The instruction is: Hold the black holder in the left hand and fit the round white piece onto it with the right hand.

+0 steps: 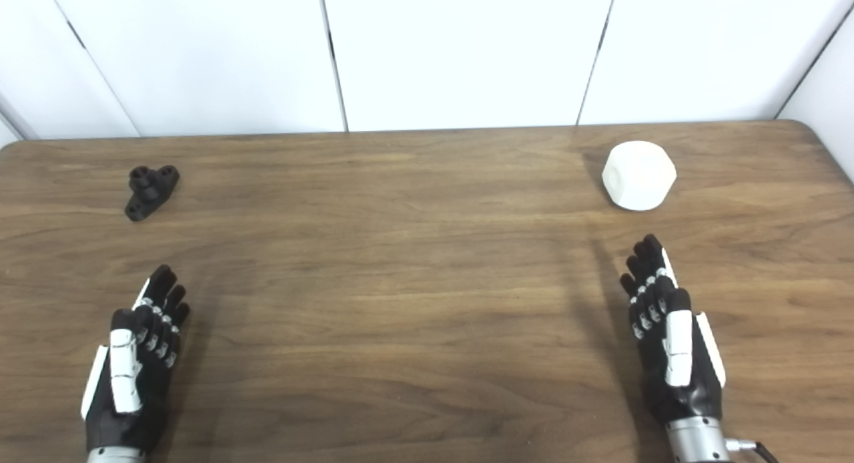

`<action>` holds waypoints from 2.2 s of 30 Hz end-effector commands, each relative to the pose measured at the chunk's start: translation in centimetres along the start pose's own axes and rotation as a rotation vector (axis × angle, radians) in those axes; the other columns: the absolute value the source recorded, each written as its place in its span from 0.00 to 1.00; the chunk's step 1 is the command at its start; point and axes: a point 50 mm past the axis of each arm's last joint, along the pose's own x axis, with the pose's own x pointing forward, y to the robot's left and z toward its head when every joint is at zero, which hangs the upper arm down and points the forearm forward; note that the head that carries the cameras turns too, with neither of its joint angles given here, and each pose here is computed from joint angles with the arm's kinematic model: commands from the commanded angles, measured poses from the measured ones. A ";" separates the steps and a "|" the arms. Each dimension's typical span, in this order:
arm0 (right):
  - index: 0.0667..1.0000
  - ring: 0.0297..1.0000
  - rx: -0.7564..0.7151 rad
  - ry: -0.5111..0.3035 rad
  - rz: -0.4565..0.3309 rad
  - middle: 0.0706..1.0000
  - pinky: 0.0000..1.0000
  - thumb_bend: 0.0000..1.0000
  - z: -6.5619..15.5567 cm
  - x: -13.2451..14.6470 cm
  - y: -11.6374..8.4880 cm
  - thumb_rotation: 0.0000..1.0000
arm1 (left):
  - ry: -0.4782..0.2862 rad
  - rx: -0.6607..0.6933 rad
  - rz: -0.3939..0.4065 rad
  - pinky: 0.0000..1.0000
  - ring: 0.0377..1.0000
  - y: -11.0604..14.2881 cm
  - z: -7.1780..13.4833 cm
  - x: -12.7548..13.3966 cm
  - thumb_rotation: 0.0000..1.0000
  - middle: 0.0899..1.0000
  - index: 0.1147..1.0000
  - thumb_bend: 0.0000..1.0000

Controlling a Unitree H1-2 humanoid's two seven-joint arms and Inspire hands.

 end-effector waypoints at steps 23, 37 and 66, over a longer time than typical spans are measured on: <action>1.00 1.00 -0.010 0.029 0.000 1.00 1.00 0.61 -2.1 -0.9 -1.6 1.00 | -0.005 -0.009 0.025 1.00 0.98 -2.0 -0.9 -0.6 1.00 0.96 0.92 0.50; 1.00 1.00 -0.007 0.055 0.018 1.00 1.00 0.71 -3.8 -0.6 -2.9 1.00 | 0.003 0.012 0.027 1.00 0.97 -3.4 -2.5 -0.6 0.98 0.94 0.89 0.45; 1.00 1.00 -0.031 0.048 0.013 1.00 1.00 0.80 -3.1 -1.1 -3.1 1.00 | -0.126 0.484 0.222 0.89 0.91 -2.0 1.9 1.2 0.13 0.88 0.82 0.82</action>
